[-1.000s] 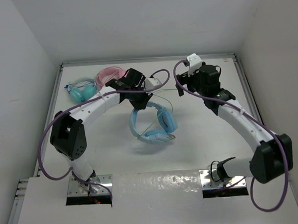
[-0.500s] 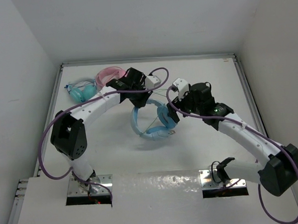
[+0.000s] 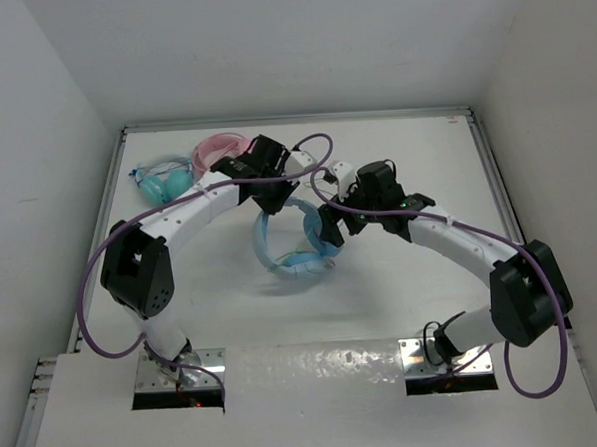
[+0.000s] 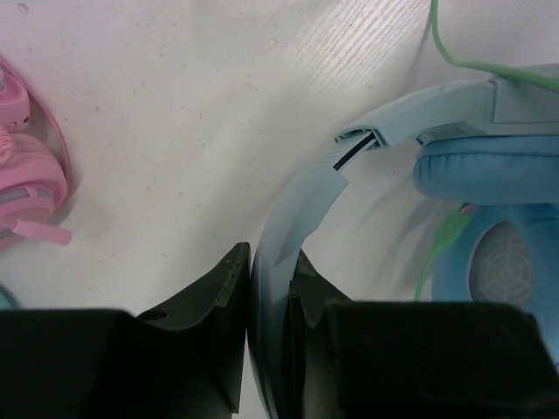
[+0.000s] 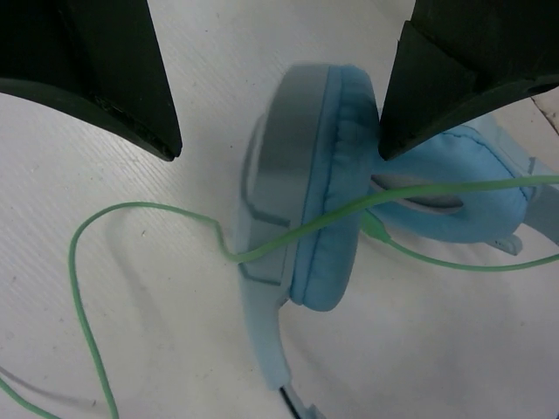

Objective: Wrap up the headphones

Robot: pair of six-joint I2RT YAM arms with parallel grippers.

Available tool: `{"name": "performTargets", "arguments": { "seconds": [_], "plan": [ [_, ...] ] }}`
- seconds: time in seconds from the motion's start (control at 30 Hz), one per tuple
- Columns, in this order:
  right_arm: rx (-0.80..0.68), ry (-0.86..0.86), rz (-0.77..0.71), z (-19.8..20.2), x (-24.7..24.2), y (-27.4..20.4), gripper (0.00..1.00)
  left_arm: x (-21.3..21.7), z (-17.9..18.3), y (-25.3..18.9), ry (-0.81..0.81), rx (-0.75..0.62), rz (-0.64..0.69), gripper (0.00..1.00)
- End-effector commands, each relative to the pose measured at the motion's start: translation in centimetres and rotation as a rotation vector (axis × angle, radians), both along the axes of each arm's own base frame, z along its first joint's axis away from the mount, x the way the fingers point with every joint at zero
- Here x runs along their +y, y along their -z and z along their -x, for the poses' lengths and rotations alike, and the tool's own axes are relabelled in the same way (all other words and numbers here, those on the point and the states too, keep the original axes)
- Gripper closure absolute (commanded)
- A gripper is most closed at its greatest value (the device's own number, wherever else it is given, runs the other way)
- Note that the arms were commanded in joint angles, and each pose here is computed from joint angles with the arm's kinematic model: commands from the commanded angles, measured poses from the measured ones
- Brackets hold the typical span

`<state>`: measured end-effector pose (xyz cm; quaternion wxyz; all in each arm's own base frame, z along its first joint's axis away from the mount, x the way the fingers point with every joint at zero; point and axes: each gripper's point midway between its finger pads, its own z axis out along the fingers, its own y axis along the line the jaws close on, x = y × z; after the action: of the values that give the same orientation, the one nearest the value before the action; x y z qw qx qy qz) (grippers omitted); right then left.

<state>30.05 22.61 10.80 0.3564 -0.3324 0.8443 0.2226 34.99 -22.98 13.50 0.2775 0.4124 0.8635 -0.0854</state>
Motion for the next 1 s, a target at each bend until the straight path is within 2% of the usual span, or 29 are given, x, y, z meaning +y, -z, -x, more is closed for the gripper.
{"name": "performTargets", "arguments": {
  "seconds": [0.0, 0.17, 0.3, 0.4, 0.53, 0.63, 0.67, 0.7, 0.73, 0.8, 0.87, 0.9, 0.97],
  "plan": [
    [0.003, -0.048, -0.064, 1.0, 1.5, -0.9, 0.08, -2.2, -1.9, -4.8, -0.031, -0.132, 0.152, 1.0],
    [-0.095, -0.042, -0.125, 2.0, 1.0, -3.8, 0.05, -1.2, -2.7, -4.3, -0.07, -0.168, 0.107, 1.0],
    [-0.181, -0.003, -0.149, 1.6, 0.4, -5.2, 0.04, -2.0, -1.8, -4.7, -0.028, -0.143, 0.146, 1.0],
    [-0.185, 0.069, -0.096, 0.6, -0.7, -3.2, 0.05, -2.8, -1.1, -6.1, 0.004, -0.129, 0.194, 1.0],
    [-0.098, 0.083, -0.01, -0.4, -0.7, -0.5, 0.11, -3.5, -0.3, -6.6, 0.026, -0.091, 0.23, 1.0],
    [-0.083, 0.094, -0.023, -1.2, 0.1, 0.5, 0.26, -4.0, 0.4, -6.5, 0.045, -0.054, 0.258, 1.0],
    [-0.085, 0.09, -0.03, -1.5, 0.4, 0.6, 0.45, -4.1, 0.5, -6.4, 0.046, -0.051, 0.259, 1.0],
    [-0.084, 0.092, -0.031, -1.6, 0.6, 0.7, 0.56, -4.0, 0.5, -6.3, 0.044, -0.05, 0.255, 1.0],
    [-0.081, 0.096, -0.032, -1.6, 0.8, 0.7, 0.79, -3.7, 0.3, -6.2, 0.035, -0.058, 0.242, 1.0],
    [-0.097, 0.138, -0.017, -2.0, 0.3, 0.4, 0.97, -3.3, 0.0, -5.8, 0.012, -0.075, 0.216, 1.0],
    [-0.111, 0.205, -0.027, -2.4, -0.1, -0.4, 1.0, -2.3, -0.8, -5.2, -0.029, -0.119, 0.15, 0.84],
    [-0.118, 0.276, -0.024, -2.9, -0.8, -0.7, 1.0, -1.9, -1.0, -4.9, -0.041, -0.134, 0.119, 0.69],
    [-0.154, 0.359, -0.005, -3.6, -1.4, -1.5, 1.0, -0.6, -1.5, -3.7, -0.075, -0.165, 0.014, 0.57]
  ]
}}
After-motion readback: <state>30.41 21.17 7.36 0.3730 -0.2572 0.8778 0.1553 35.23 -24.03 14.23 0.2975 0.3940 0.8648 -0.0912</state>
